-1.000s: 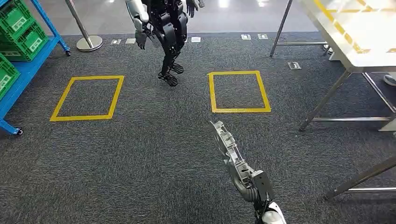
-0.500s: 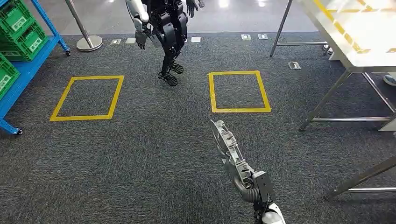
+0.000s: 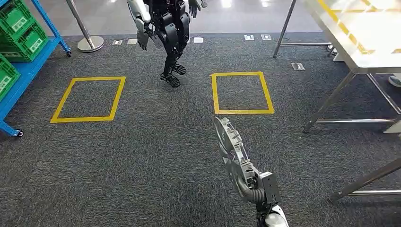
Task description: Take the parts from the cabinet and place them on the table.
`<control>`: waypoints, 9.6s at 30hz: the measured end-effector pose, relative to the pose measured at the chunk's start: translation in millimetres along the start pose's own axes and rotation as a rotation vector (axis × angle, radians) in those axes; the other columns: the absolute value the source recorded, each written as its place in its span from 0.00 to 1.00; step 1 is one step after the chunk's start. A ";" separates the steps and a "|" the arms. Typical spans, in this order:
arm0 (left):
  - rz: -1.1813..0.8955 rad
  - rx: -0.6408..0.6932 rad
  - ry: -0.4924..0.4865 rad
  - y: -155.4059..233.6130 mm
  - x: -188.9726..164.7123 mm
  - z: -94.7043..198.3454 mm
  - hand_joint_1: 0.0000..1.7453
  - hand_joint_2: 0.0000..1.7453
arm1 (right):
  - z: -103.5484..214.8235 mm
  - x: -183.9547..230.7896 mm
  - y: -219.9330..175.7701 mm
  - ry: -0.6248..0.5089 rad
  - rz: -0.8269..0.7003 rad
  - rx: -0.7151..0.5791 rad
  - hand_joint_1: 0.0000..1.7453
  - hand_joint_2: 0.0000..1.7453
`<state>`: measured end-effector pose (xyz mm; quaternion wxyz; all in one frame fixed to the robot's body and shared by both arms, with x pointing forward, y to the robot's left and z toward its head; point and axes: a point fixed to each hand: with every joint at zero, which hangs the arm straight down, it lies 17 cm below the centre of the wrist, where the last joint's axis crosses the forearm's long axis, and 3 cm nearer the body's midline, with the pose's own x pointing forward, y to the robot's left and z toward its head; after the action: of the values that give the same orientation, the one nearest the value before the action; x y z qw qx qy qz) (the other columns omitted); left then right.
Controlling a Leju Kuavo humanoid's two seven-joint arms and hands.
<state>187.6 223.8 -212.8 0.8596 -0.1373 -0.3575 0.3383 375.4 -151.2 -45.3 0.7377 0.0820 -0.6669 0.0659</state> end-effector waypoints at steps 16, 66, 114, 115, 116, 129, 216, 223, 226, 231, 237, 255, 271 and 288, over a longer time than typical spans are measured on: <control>-0.019 0.007 0.003 2.7 1.5 -1.3 0.00 1.00 | -3.4 8.0 -4.1 -0.021 -0.012 -0.017 1.00 1.00; -0.027 0.019 -0.013 -2.9 7.3 -7.2 0.00 1.00 | -23.6 85.1 -20.9 -0.220 0.050 -0.061 1.00 1.00; -0.010 0.018 -0.011 -3.2 1.3 -3.4 0.00 1.00 | -11.5 102.3 13.7 -0.284 0.291 0.132 1.00 1.00; -0.011 0.018 -0.010 -3.1 1.3 -3.4 0.00 1.00 | -11.5 102.3 13.7 -0.284 0.291 0.132 1.00 1.00; -0.011 0.018 -0.010 -3.2 1.1 -3.3 0.00 1.00 | -11.4 102.3 13.8 -0.284 0.291 0.133 1.00 1.00; -0.011 0.019 -0.015 -2.9 1.9 -3.1 0.00 1.00 | -12.9 108.2 8.9 -0.319 0.336 0.100 1.00 1.00; 0.001 0.005 -0.028 5.9 7.3 0.6 0.00 1.00 | -6.6 115.6 31.7 -0.335 0.305 0.088 1.00 1.00; 0.009 -0.008 -0.038 2.9 8.8 1.1 0.00 1.00 | -4.9 111.8 31.8 -0.323 0.305 0.087 1.00 1.00; 0.005 0.001 -0.030 4.2 6.8 0.9 0.00 1.00 | -3.3 110.6 31.8 -0.319 0.305 0.085 1.00 1.00; 0.001 0.017 -0.017 6.8 3.9 0.6 0.00 1.00 | -2.2 110.4 31.9 -0.318 0.304 0.085 1.00 1.00; 0.000 0.016 -0.014 6.0 2.8 0.7 0.00 1.00 | -2.1 111.4 30.5 -0.320 0.307 0.077 1.00 1.00; -0.015 -0.009 0.008 -5.8 -4.6 0.1 0.00 1.00 | 9.1 109.3 10.3 -0.301 0.307 0.032 1.00 1.00; -0.021 -0.015 0.006 -7.3 -4.7 0.3 0.00 1.00 | 8.7 109.8 10.5 -0.304 0.317 0.034 1.00 1.00; -0.037 -0.038 0.028 -12.0 -10.2 1.7 0.00 1.00 | 9.1 109.3 10.6 -0.304 0.318 0.035 1.00 1.00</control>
<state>186.9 208.0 -211.2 0.8678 -0.1518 -0.3543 0.3137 375.5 -144.0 64.7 0.6076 -0.0024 -0.7736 0.1798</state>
